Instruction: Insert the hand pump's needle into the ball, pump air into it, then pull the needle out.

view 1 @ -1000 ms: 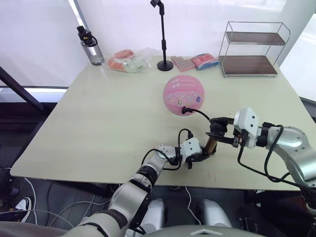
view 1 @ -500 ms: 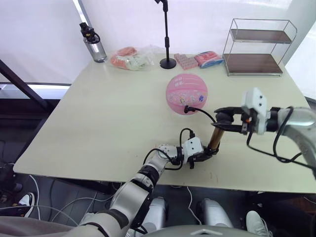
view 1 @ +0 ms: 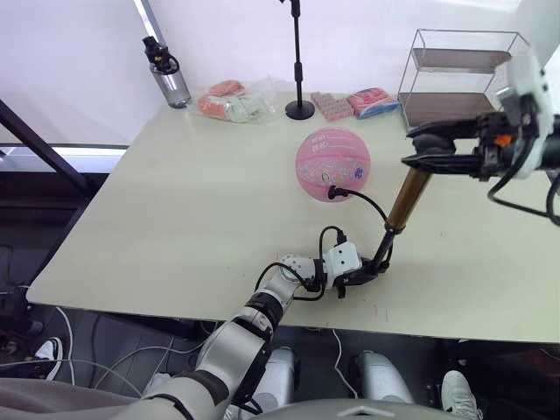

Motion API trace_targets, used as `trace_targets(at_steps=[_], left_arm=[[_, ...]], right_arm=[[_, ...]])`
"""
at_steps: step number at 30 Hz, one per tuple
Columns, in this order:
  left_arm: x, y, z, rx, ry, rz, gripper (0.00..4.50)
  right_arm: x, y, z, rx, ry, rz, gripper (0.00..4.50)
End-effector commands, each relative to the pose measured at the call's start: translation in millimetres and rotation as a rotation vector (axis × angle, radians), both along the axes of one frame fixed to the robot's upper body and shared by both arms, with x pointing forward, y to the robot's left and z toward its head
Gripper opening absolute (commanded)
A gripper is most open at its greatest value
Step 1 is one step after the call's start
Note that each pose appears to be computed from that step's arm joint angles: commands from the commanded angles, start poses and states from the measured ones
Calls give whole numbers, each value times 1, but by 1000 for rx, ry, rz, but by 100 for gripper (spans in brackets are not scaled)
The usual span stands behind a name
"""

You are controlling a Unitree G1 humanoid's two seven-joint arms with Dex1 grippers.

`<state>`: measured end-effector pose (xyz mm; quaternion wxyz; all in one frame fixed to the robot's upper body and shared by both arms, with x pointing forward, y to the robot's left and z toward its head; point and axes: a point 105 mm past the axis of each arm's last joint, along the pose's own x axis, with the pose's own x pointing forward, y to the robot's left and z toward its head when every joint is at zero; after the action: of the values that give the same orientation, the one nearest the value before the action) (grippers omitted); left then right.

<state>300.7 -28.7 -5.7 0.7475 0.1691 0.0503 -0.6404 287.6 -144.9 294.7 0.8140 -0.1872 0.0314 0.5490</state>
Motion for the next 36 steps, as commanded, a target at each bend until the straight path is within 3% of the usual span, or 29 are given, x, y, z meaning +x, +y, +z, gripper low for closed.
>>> trace_targets(at_steps=[1,5,23,28,34,36], left_arm=[[-33,20,-54,165,166,-32,109],[-33,20,-54,166,166,-34,109],[-33,24,-55,175,163,-35,109],[-33,24,-54,173,161,-33,109],[-32,24,-54,173,163,-33,109],[-32,24,-54,173,164,-32,109]], right_arm=[[-12,-8,51,77,-175,-27,180],[-11,-6,39,65,-142,-27,180],[1,2,-90,-7,15,-74,180],[2,-1,-139,-39,21,-110,180],[5,-8,-165,-77,-31,-143,180],[6,-9,-161,-68,-43,-141,180]])
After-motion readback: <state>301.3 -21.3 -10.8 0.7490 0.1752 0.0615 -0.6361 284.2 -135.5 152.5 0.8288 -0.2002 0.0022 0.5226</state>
